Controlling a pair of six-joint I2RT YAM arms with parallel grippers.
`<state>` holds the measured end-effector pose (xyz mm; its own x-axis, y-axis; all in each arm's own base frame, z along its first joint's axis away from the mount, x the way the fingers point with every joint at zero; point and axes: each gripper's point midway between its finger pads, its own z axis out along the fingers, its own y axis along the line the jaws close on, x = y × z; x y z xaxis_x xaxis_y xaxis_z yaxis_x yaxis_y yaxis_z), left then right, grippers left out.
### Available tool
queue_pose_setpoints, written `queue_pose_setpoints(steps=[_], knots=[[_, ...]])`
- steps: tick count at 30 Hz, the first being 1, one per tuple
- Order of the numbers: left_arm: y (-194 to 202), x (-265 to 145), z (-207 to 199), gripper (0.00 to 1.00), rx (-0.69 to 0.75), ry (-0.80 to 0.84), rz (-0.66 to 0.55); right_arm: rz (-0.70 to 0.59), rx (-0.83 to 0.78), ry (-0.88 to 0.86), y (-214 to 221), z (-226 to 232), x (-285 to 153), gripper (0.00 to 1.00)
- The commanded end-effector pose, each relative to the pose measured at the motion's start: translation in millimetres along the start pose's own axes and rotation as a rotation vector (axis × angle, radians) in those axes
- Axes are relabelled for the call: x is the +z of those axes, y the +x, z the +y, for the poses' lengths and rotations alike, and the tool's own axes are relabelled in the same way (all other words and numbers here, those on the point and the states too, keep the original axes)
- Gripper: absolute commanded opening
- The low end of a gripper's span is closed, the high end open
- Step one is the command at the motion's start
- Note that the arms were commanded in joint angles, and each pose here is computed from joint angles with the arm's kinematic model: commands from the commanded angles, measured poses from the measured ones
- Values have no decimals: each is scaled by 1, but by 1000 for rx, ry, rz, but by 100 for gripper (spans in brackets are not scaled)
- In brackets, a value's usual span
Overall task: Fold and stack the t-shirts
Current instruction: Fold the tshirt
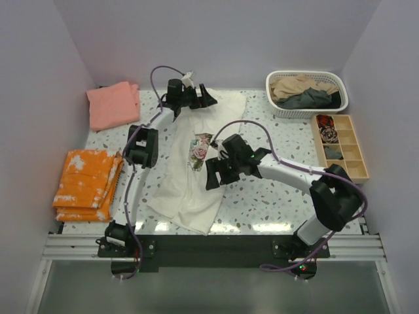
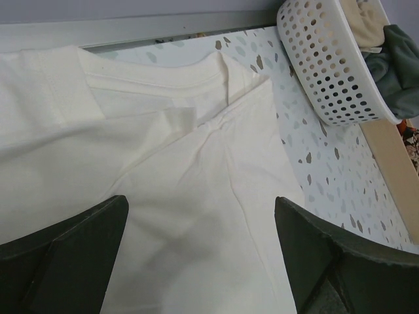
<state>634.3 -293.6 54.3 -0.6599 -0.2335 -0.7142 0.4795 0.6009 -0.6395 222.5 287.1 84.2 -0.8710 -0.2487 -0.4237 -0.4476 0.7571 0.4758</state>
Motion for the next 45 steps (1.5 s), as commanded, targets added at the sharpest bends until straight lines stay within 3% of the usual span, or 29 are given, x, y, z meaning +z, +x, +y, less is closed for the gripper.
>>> queue_pose_setpoints(steps=[1,7,10,18,27,29,37,40,43,45], knots=[[-3,-4,33,100,-27,-30,-17,-7,-84,-161,-18,62,19,73],[-11,-5,32,100,12,-29,-34,120,-68,-99,19,62,65,74],[-19,-11,36,100,15,-36,-46,149,-29,62,38,35,70,74],[-71,-43,52,100,28,-76,-147,229,113,404,108,-44,56,74],[-108,-77,74,100,25,-108,-225,278,77,658,147,-91,9,75],[-109,-78,75,100,25,-106,-228,270,55,692,145,-94,1,75],[-106,-73,60,100,28,-51,-213,79,-69,428,86,-16,-24,75],[-105,-73,46,100,50,-40,-199,18,-105,450,74,-10,-37,75],[-129,-85,-1,100,124,-16,-213,-35,-121,491,67,-16,-45,75],[-124,-83,-24,100,189,-26,-185,-53,-126,479,64,-14,-46,75]])
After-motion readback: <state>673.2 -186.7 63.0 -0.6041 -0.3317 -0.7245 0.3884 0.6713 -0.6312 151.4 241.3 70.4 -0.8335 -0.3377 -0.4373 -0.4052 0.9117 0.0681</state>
